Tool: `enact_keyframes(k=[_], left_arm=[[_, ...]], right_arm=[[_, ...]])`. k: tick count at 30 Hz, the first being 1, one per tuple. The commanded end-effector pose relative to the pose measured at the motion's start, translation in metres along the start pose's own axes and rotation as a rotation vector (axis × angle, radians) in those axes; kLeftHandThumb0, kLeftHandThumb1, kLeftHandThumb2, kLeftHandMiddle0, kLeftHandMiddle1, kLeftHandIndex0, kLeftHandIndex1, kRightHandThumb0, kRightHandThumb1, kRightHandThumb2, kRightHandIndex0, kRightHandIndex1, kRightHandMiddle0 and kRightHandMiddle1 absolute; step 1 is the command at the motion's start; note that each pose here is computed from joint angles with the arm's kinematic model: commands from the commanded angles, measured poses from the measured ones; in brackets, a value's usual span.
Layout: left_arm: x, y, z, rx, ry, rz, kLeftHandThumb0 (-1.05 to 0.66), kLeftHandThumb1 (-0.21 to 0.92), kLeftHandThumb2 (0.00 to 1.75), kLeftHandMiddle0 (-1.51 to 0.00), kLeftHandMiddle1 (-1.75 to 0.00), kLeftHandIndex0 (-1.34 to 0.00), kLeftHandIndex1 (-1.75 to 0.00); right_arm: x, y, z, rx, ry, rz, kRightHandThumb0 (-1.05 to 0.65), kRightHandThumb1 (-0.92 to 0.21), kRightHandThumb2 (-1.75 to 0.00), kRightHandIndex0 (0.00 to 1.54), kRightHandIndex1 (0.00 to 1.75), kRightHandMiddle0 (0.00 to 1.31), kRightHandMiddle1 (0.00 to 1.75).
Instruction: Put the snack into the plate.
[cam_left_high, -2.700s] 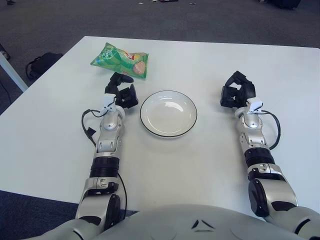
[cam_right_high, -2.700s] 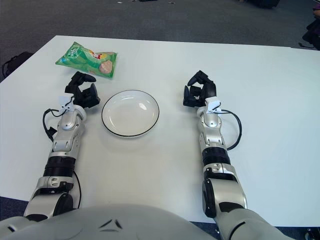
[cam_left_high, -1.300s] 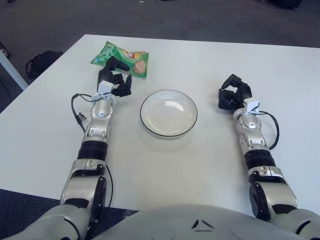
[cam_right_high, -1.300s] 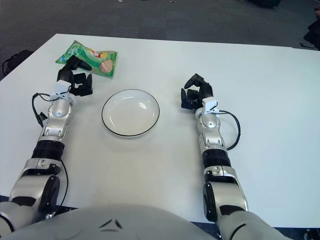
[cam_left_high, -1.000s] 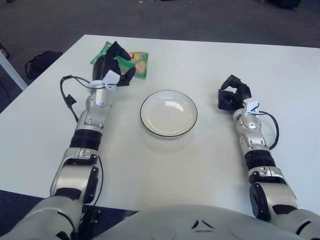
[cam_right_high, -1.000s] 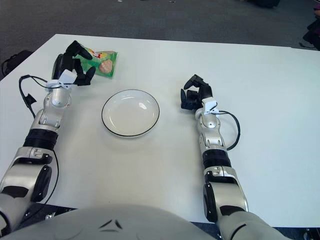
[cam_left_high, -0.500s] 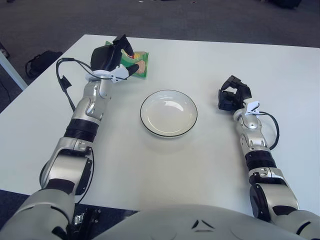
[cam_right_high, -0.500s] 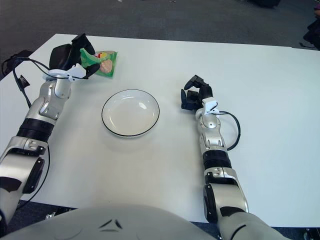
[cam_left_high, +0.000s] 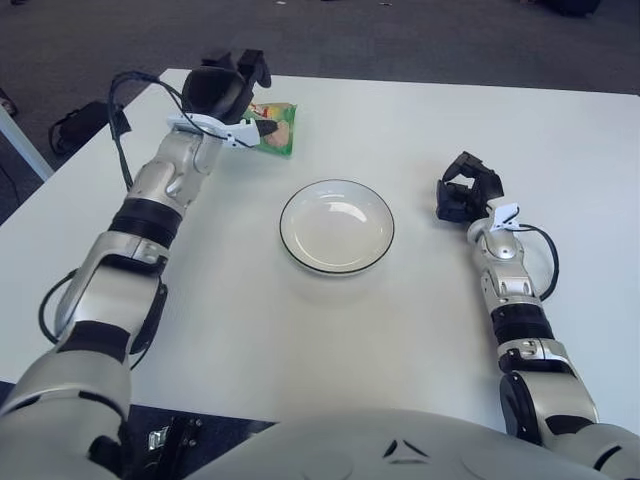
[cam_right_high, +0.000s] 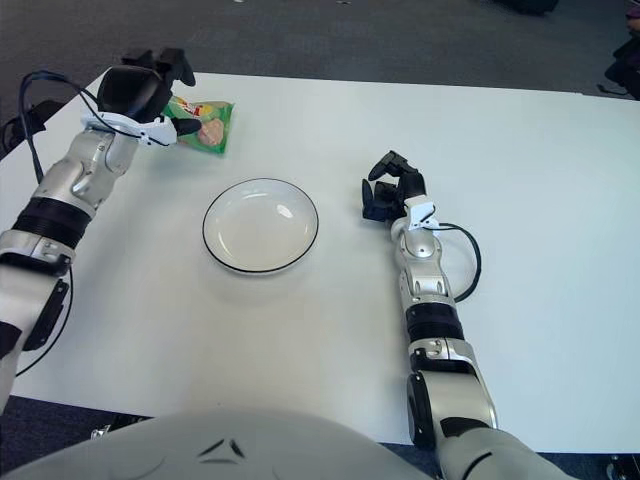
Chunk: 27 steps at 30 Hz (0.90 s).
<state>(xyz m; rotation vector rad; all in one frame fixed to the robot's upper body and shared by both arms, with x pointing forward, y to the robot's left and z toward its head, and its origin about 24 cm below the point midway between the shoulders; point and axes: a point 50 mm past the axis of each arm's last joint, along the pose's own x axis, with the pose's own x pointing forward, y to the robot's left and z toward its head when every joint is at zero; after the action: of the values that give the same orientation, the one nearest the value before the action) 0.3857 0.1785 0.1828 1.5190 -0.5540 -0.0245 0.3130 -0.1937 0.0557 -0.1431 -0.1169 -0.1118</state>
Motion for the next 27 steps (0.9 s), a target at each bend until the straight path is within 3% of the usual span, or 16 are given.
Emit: enact_keyframes(k=[1, 9, 13, 15, 18, 27], left_arm=[[0.007, 0.003, -0.009, 0.078, -0.009, -0.065, -0.71, 0.68, 0.66, -0.07, -0.97, 0.00, -1.06], [0.012, -0.002, -0.016, 0.169, -0.028, -0.202, -0.82, 0.71, 0.52, -0.02, -0.44, 0.00, -0.75], [0.013, -0.005, -0.018, 0.194, -0.018, -0.264, -0.85, 0.72, 0.48, -0.01, -0.29, 0.00, -0.65], [0.013, -0.008, -0.019, 0.202, -0.014, -0.305, -0.87, 0.73, 0.45, 0.00, -0.14, 0.00, -0.52], [0.013, -0.011, -0.019, 0.198, -0.010, -0.349, -0.87, 0.72, 0.43, 0.00, -0.04, 0.00, -0.41], [0.011, -0.024, -0.023, 0.170, 0.038, -0.479, -0.92, 0.74, 0.38, 0.00, 0.00, 0.00, -0.25]], right_arm=[[-0.026, 0.003, -0.035, 0.005, 0.145, 0.001, -0.50, -0.27, -1.36, 1.26, 1.75, 0.65, 1.75], [-0.032, 0.004, -0.033, 0.007, 0.135, 0.008, -0.50, -0.27, -1.37, 1.26, 1.75, 0.65, 1.75], [-0.036, 0.005, -0.032, 0.009, 0.133, 0.009, -0.50, -0.27, -1.37, 1.26, 1.75, 0.66, 1.75], [-0.038, 0.005, -0.030, 0.010, 0.131, 0.009, -0.50, -0.27, -1.37, 1.26, 1.75, 0.66, 1.75], [-0.041, 0.005, -0.029, 0.012, 0.130, 0.010, -0.50, -0.27, -1.37, 1.26, 1.75, 0.66, 1.75], [-0.053, 0.004, -0.021, 0.014, 0.125, 0.018, -0.50, -0.27, -1.37, 1.26, 1.75, 0.65, 1.75]])
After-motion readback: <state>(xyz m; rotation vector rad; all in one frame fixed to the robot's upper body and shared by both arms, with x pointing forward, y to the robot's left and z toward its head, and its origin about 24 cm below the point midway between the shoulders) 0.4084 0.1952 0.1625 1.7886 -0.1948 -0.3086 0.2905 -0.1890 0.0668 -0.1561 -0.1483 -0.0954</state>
